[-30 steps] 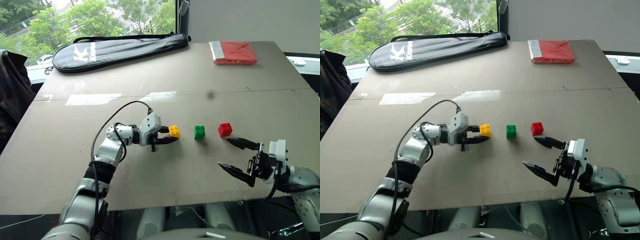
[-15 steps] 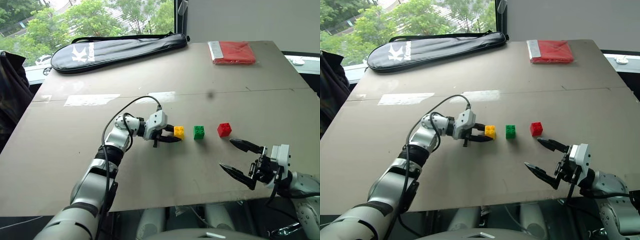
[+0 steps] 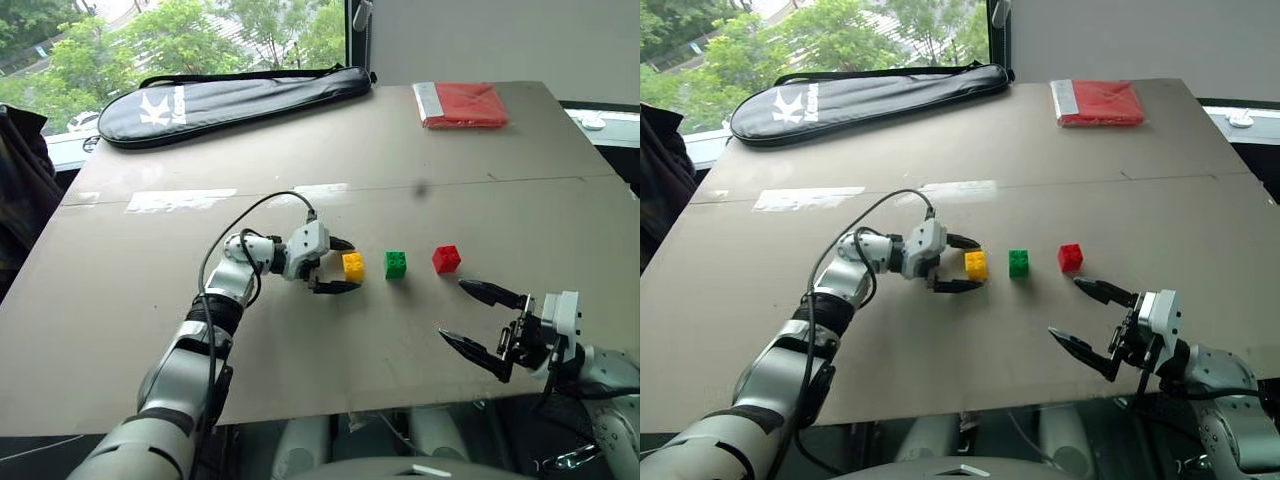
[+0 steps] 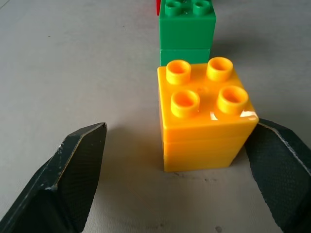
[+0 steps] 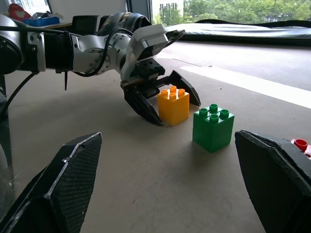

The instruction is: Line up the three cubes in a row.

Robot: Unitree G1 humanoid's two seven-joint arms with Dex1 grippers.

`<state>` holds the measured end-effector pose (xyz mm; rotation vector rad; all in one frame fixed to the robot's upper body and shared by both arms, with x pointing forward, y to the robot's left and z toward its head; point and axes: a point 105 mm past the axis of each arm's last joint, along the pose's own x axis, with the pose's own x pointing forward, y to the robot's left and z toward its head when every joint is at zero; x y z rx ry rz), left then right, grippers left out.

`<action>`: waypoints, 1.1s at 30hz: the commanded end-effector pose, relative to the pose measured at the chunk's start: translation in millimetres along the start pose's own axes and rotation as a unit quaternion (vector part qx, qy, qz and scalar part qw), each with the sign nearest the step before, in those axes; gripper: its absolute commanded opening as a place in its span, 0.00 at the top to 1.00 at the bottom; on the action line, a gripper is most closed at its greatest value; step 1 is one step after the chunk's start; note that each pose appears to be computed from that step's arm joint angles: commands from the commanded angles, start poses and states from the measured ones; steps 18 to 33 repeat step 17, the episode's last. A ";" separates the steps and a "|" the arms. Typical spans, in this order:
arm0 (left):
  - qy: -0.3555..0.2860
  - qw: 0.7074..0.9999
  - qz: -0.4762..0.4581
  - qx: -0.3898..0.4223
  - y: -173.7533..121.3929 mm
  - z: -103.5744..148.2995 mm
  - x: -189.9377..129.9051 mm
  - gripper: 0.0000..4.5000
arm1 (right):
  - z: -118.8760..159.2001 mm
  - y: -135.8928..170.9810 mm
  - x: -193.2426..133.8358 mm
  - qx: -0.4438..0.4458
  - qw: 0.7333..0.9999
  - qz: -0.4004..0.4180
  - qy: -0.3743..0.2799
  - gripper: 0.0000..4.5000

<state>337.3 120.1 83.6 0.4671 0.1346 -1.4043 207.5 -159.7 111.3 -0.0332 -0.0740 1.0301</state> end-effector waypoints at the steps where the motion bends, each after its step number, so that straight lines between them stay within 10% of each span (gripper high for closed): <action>1: -0.006 1.000 -0.017 -0.003 -19.9 4.2 -19.6 0.01 | 2.0 -5.8 -11.7 -0.009 1.000 -0.012 -0.002 0.00; 16: 0.020 0.963 0.239 -0.126 -87.1 -9.9 -40.9 0.01 | -41.1 -37.7 -51.6 0.015 0.996 -0.066 0.065 0.00; 33: 0.025 0.961 0.242 -0.133 -91.7 -14.2 -39.4 0.01 | -41.5 -40.8 -51.7 0.011 0.996 -0.065 0.066 0.00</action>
